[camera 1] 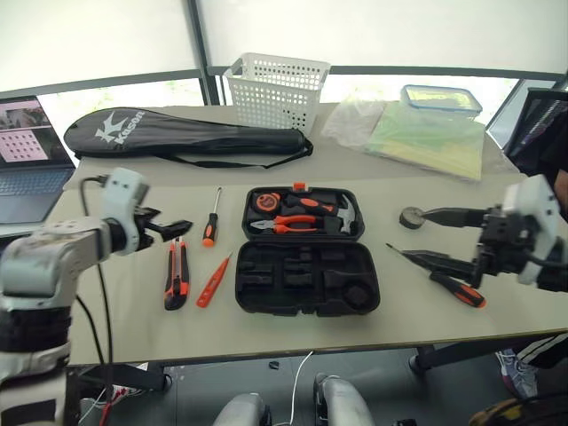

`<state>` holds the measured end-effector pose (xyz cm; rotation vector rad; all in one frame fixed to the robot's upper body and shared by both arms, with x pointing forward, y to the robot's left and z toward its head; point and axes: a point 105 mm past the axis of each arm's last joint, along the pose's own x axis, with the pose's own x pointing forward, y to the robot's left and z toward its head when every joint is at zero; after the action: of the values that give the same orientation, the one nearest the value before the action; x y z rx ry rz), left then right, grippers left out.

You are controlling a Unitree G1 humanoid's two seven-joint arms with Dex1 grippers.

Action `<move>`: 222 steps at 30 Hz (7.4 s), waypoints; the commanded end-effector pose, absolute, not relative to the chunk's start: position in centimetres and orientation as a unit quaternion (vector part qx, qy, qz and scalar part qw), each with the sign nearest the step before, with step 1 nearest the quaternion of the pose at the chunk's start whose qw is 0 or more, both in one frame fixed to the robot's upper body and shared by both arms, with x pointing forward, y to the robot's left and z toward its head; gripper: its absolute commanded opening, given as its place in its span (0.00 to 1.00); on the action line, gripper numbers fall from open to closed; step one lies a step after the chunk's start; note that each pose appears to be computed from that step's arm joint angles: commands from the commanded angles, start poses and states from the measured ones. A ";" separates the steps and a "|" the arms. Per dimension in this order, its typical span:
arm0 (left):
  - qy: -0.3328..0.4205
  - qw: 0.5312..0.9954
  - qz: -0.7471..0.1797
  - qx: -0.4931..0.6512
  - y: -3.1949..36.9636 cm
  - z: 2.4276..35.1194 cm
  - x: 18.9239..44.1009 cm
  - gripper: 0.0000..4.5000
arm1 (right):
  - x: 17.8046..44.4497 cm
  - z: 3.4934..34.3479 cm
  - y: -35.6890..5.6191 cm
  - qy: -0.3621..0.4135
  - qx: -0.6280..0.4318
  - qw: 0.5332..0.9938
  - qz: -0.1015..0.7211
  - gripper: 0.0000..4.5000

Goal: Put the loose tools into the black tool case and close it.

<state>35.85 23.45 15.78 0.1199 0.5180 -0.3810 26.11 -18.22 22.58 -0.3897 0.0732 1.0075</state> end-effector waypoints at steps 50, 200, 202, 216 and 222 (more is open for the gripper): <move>0.091 0.662 -0.610 0.426 6.8 15.0 36.2 0.28 | 24.3 20.9 -14.9 0.009 -0.165 0.848 0.504 1.00; 0.131 0.733 -0.623 0.242 16.2 19.5 25.7 1.00 | 32.5 12.4 -8.9 0.116 -0.364 0.720 0.580 0.02; 0.136 0.742 -0.610 0.241 16.5 19.3 25.9 1.00 | 32.9 14.1 -8.7 0.087 -0.343 0.741 0.570 0.02; 0.275 0.891 -0.301 0.199 26.9 15.0 21.7 1.00 | 24.8 22.7 -11.7 0.029 -0.133 0.751 0.646 0.69; 0.274 0.911 -0.284 0.116 23.6 16.0 21.8 1.00 | 23.8 22.5 -11.7 0.034 -0.123 0.757 0.640 0.98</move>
<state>21.38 24.28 15.13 0.2603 0.5713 -0.6109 24.10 -11.88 21.55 -0.2562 0.1194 1.4060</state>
